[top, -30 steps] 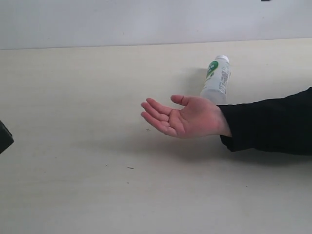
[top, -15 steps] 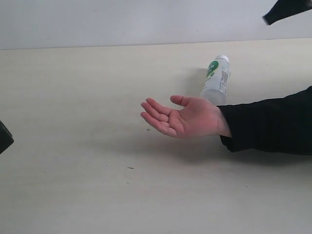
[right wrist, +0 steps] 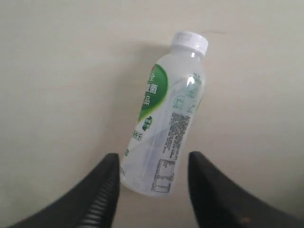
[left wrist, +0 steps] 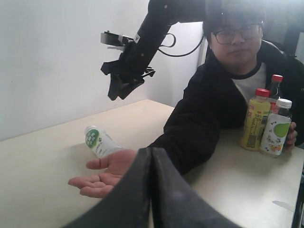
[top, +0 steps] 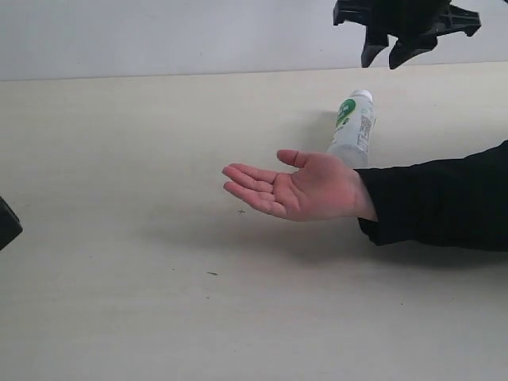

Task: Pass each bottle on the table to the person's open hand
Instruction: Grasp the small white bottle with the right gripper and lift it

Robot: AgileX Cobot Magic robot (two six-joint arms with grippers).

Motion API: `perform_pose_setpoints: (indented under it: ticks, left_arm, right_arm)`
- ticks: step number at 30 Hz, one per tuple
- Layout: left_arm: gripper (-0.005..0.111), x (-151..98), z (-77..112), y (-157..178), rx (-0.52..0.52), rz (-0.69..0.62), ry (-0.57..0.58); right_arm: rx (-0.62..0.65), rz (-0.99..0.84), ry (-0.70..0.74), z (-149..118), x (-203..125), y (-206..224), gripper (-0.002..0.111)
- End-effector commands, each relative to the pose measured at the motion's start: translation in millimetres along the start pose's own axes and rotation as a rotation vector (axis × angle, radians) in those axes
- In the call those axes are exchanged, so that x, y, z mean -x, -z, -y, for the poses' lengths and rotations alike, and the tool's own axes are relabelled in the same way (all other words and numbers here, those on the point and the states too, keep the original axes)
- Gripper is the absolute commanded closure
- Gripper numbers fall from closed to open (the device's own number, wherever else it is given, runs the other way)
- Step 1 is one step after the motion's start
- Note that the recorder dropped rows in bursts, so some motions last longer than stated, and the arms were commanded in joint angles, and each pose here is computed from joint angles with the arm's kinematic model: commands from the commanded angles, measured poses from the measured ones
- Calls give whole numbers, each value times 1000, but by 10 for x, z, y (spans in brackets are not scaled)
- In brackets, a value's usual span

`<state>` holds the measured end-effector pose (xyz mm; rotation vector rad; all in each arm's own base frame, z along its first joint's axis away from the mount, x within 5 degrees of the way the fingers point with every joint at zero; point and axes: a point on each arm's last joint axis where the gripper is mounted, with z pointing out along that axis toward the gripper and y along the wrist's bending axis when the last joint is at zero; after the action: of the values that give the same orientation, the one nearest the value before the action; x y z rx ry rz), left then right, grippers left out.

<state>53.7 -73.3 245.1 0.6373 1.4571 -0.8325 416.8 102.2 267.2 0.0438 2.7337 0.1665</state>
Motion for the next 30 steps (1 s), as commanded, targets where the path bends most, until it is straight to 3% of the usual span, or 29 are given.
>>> perform_pose_setpoints:
  ticks: [1,6,23,26,30]
  left_arm:
    - [106,5,2,7,-2,9,-6]
    - [106,5,2,7,-2,9,-6]
    - [106,5,2,7,-2,9,-6]
    - [106,5,2,7,-2,9,-6]
    - [106,5,2,7,-2,9,-6]
  right_arm:
    - [-1,-60,5,-22,30,-334,32]
    - [-43,-92,-39,24,-7,-844,30]
    - [-101,-68,-76,106,-63,-1451,31]
    - [-94,-49,-87,101,-49,-1462,36]
    - [-91,-41,-110,99,-43,-1463,54]
